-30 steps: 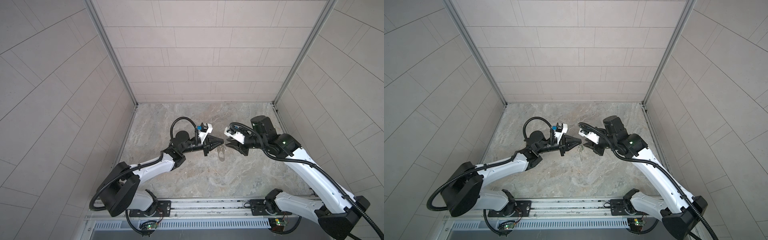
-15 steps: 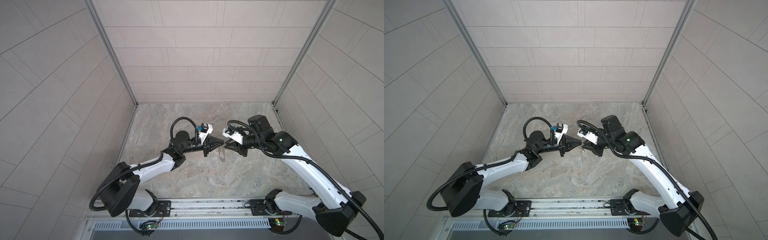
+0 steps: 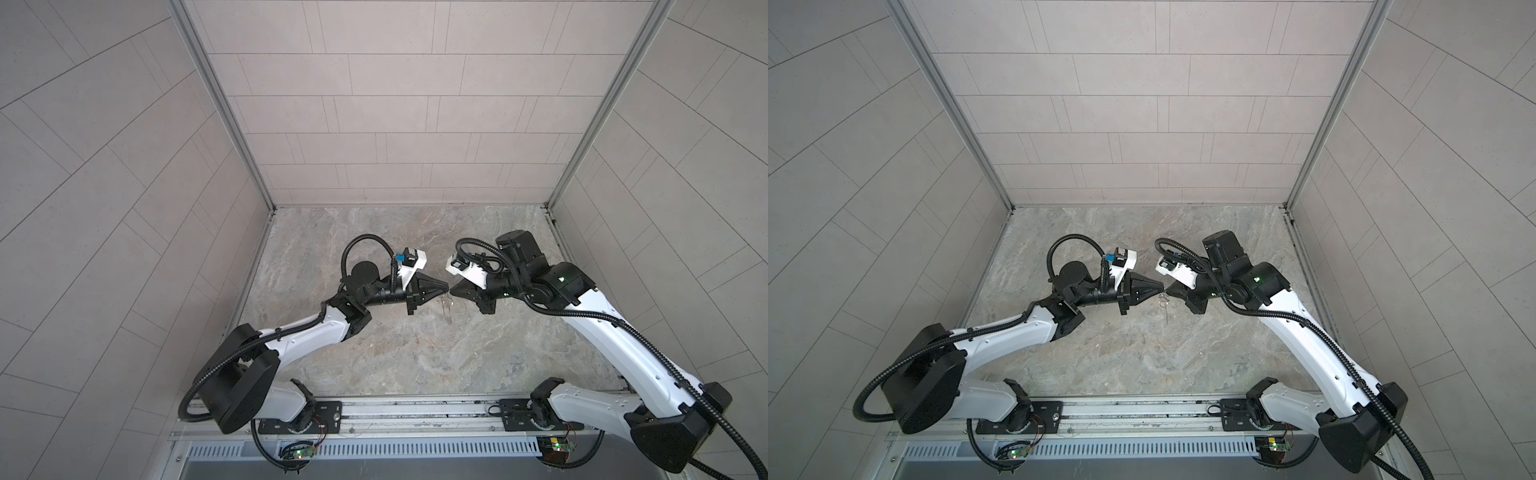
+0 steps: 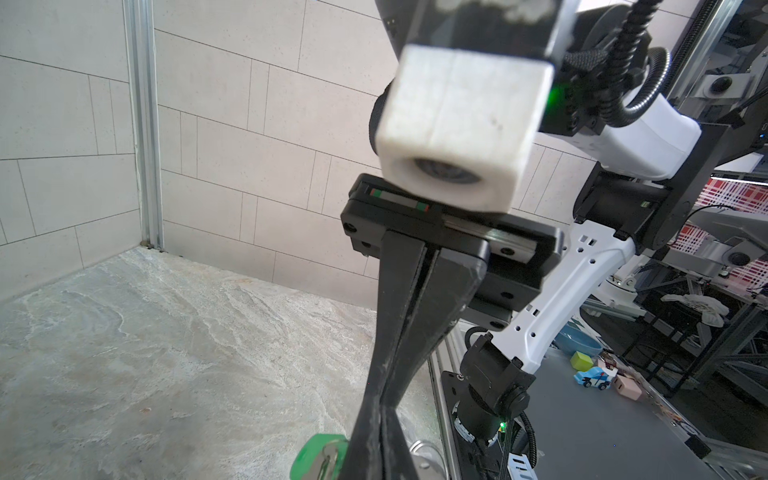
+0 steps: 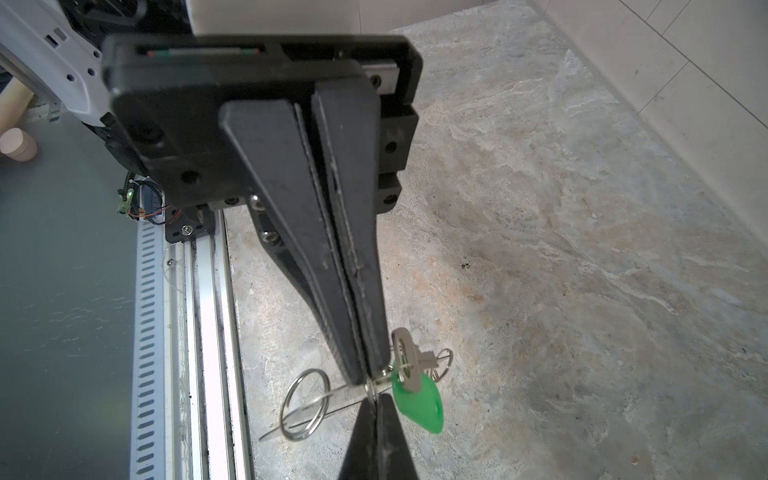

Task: Remove the keys from the keyring

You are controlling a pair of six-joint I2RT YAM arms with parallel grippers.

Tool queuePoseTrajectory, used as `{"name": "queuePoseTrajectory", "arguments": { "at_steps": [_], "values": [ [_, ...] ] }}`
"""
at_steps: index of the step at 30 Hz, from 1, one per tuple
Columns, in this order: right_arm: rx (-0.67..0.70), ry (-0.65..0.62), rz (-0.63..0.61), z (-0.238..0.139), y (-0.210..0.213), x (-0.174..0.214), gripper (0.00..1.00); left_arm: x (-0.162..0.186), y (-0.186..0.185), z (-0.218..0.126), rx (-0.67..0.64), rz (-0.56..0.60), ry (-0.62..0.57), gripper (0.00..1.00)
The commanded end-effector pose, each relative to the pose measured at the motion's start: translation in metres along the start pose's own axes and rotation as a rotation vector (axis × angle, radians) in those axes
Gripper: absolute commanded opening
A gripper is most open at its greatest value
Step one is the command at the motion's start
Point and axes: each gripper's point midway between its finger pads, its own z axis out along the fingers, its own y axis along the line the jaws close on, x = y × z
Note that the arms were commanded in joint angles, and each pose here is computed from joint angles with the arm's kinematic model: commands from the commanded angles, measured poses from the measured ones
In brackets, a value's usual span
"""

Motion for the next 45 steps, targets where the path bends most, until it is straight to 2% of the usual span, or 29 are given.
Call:
{"name": "queuePoseTrajectory", "arguments": {
  "at_steps": [1,8,9,11,14,17,19,24,27,30,34,43,45],
  "values": [
    [-0.036,-0.028,-0.003,-0.006,0.007,-0.009,0.0,-0.014,-0.002,0.002,0.015,0.039,-0.021,0.0],
    [-0.025,-0.035,-0.004,-0.006,0.006,-0.008,0.0,-0.012,0.004,0.002,-0.007,0.055,-0.007,0.0],
    [-0.021,-0.03,0.012,-0.005,0.005,-0.008,0.0,-0.011,0.008,0.001,-0.033,0.073,0.005,0.02],
    [-0.003,-0.013,0.052,-0.003,0.0,-0.004,0.0,-0.009,0.019,-0.002,-0.108,0.124,0.043,0.16],
    [0.049,0.006,0.155,-0.002,-0.009,-0.001,0.0,-0.012,0.032,-0.012,-0.228,0.244,0.122,0.29],
    [0.113,0.023,0.265,-0.003,-0.02,0.003,0.0,-0.023,0.041,-0.024,-0.341,0.307,0.141,0.36],
    [0.163,0.039,0.341,-0.003,-0.029,0.007,0.0,-0.03,0.037,-0.029,-0.367,0.327,0.133,0.39],
    [0.277,0.063,0.546,-0.004,-0.05,0.012,0.0,-0.021,0.016,-0.03,-0.378,0.396,0.181,0.4],
    [0.287,0.087,0.667,-0.003,-0.053,0.013,0.0,-0.011,0.003,-0.026,-0.394,0.439,0.205,0.4],
    [0.288,0.113,0.78,0.0,-0.053,0.014,0.0,0.004,-0.005,-0.018,-0.375,0.43,0.236,0.41],
    [0.297,0.154,0.855,0.0,-0.051,0.014,0.0,0.017,0.008,-0.02,-0.443,0.394,0.23,0.5],
    [0.294,0.153,1.002,0.003,-0.044,0.013,0.0,0.045,0.043,-0.01,-0.545,0.387,0.287,0.51],
    [0.293,0.165,1.025,0.004,-0.042,0.015,0.0,0.044,0.054,-0.009,-0.583,0.4,0.289,0.45]
  ]
}}
